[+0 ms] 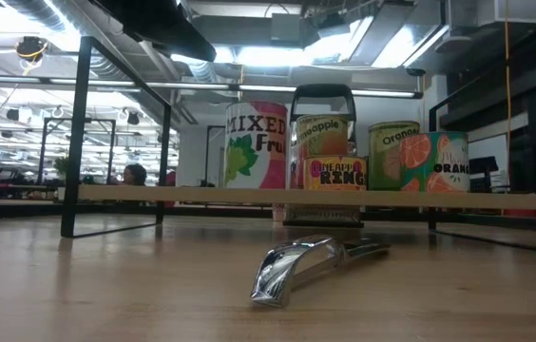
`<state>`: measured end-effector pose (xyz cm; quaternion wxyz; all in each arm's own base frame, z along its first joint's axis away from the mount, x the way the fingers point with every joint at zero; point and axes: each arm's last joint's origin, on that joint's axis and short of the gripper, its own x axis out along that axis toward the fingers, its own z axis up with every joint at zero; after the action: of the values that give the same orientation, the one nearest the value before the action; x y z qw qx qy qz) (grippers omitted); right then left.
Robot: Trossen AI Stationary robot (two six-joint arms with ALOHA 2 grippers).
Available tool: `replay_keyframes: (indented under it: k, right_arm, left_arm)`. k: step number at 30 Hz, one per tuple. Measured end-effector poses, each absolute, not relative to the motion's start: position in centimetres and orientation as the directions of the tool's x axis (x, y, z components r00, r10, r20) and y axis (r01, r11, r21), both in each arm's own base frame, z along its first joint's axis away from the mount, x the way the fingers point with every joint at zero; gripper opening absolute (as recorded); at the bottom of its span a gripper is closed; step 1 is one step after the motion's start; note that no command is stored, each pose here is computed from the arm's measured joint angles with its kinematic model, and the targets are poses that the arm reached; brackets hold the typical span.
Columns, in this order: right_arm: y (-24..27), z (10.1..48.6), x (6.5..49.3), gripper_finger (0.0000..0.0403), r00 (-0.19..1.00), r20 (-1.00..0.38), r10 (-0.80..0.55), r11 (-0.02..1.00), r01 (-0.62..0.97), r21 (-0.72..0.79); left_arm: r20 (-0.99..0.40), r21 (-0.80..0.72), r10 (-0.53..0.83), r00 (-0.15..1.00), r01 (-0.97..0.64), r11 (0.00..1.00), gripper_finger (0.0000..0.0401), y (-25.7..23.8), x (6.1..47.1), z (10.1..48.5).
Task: Pick and place cans onto a shelf
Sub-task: Put the canned peaches on the shelf
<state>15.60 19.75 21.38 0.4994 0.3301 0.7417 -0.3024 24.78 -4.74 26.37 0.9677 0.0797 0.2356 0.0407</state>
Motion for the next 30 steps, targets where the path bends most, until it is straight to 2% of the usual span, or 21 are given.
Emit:
replay_keyframes:
  k: [18,30]
  right_arm:
    - [19.68,21.36,15.54,0.0008,-0.291,-0.939,0.182,0.599,0.790,-0.129]
    - [19.72,21.32,15.46,0.0004,-0.317,-0.927,0.200,0.615,0.777,-0.133]
  left_arm:
    - [-0.450,0.173,0.116,0.886,-0.041,0.984,0.0055,-4.75,24.78,26.37]
    - [-0.450,0.174,0.117,0.886,-0.041,0.984,0.0055,-4.74,24.78,26.37]
